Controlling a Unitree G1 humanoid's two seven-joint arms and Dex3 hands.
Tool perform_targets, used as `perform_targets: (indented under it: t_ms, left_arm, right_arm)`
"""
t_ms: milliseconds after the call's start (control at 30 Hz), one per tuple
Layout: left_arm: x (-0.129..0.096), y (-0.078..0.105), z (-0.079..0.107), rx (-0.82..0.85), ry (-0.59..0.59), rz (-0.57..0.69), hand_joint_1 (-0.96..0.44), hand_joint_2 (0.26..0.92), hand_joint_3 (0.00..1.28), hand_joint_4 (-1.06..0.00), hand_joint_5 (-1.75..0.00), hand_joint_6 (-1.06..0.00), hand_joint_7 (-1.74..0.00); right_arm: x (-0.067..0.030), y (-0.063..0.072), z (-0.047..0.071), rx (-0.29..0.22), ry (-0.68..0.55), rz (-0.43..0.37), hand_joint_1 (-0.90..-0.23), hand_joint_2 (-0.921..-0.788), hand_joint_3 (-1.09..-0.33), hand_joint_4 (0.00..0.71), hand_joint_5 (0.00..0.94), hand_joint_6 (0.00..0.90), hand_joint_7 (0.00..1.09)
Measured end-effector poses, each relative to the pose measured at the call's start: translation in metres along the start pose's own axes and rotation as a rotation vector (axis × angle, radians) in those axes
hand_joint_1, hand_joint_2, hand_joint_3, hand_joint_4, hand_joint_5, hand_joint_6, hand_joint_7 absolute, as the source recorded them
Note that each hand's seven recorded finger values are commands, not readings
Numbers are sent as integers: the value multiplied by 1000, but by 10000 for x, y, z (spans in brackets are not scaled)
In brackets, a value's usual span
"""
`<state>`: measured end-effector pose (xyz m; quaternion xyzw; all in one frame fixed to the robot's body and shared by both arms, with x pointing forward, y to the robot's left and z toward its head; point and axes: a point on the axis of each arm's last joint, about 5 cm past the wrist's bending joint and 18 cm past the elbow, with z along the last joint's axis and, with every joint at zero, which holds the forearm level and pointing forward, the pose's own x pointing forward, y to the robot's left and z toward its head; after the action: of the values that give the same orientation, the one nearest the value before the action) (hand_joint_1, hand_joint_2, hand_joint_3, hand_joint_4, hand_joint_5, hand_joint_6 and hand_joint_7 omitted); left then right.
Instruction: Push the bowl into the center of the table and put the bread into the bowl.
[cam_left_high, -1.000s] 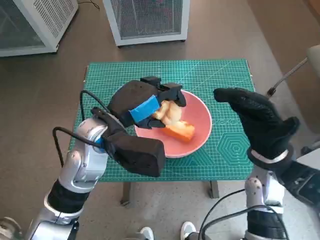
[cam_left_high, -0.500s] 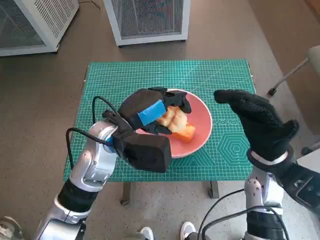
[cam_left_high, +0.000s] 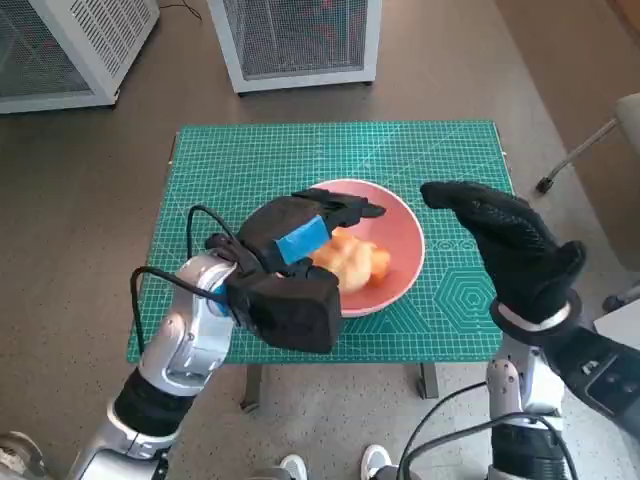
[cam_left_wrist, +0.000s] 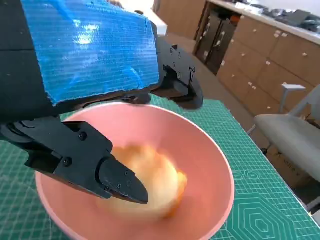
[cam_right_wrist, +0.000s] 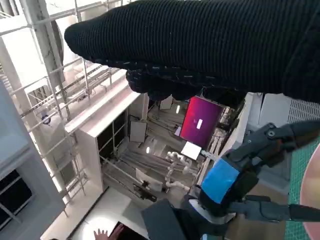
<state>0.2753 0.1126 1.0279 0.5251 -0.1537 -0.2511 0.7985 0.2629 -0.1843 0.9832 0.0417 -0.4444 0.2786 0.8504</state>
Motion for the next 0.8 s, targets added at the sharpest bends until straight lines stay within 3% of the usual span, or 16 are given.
perform_targets:
  t_ms: [533,800]
  left_arm:
    - [-58,-36,-35,7,-14,40,-301,788,0,-128,0,-263,-90]
    - [-138,115,-142,-199,-121,100,-329,801,6,-128,0,-265,-75]
  right_arm:
    - [5,5,-14,18,16,1,-497,-921,-550,337,0,-1,667]
    - [10,-19,-23,20,25,-7,-493,-921,-543,309,0,-1,658]
